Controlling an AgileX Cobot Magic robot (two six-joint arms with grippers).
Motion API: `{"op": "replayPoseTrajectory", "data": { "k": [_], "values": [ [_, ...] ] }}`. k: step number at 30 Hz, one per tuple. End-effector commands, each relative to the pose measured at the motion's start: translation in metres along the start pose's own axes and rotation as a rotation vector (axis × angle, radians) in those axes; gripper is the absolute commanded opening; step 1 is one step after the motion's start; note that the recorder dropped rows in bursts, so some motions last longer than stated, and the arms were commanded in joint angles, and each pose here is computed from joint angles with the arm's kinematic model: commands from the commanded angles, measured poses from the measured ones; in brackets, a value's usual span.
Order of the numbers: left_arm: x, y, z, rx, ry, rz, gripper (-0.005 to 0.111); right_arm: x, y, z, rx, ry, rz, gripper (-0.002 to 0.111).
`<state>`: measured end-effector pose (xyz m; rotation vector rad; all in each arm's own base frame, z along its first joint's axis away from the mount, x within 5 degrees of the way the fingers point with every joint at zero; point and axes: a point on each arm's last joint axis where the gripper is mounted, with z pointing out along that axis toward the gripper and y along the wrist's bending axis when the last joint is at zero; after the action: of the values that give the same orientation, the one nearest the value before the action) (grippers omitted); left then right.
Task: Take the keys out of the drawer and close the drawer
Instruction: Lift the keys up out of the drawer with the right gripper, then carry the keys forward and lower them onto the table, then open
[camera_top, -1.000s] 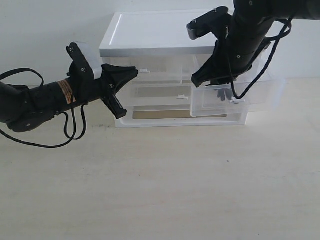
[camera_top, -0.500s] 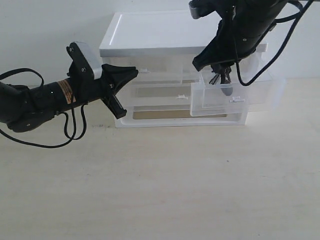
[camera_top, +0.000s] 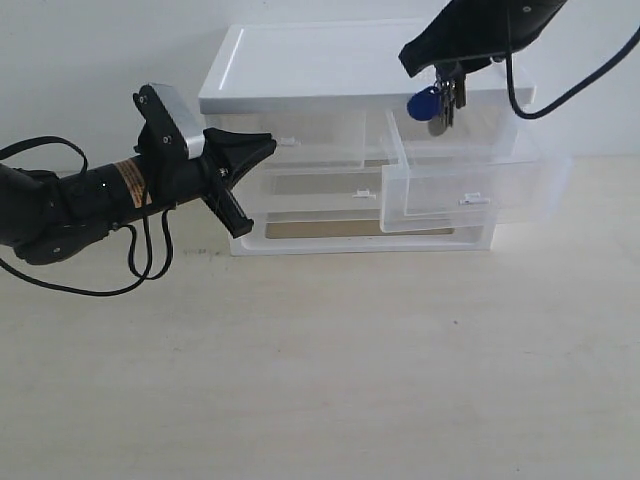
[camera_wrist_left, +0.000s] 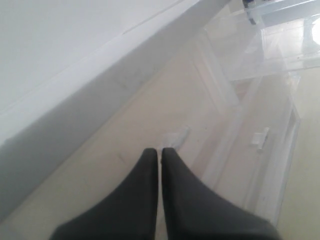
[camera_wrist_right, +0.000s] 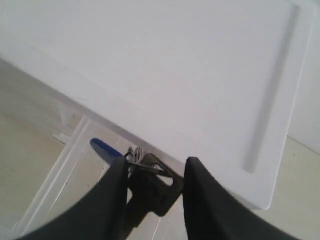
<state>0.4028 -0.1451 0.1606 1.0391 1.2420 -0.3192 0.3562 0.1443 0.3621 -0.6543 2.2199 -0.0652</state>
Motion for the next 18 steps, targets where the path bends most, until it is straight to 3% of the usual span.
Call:
{"op": "replayPoseTrajectory", "data": {
  "k": [1, 5, 9, 18],
  "values": [
    [0.008, 0.009, 0.003, -0.082, 0.072, -0.054, 0.004, -0.007, -0.006, -0.026, 0.017, -0.073, 0.003, 0.0],
    [0.008, 0.009, 0.003, -0.082, 0.072, -0.054, 0.004, -0.01, -0.009, -0.055, 0.016, -0.127, 0.025, 0.0],
    [0.008, 0.009, 0.003, -0.082, 0.072, -0.054, 0.004, -0.014, 0.028, -0.101, -0.072, -0.197, -0.038, 0.0],
    [0.008, 0.009, 0.003, -0.082, 0.072, -0.054, 0.004, 0.047, 0.09, -0.088, -0.198, -0.024, -0.122, 0.0]
  ]
}}
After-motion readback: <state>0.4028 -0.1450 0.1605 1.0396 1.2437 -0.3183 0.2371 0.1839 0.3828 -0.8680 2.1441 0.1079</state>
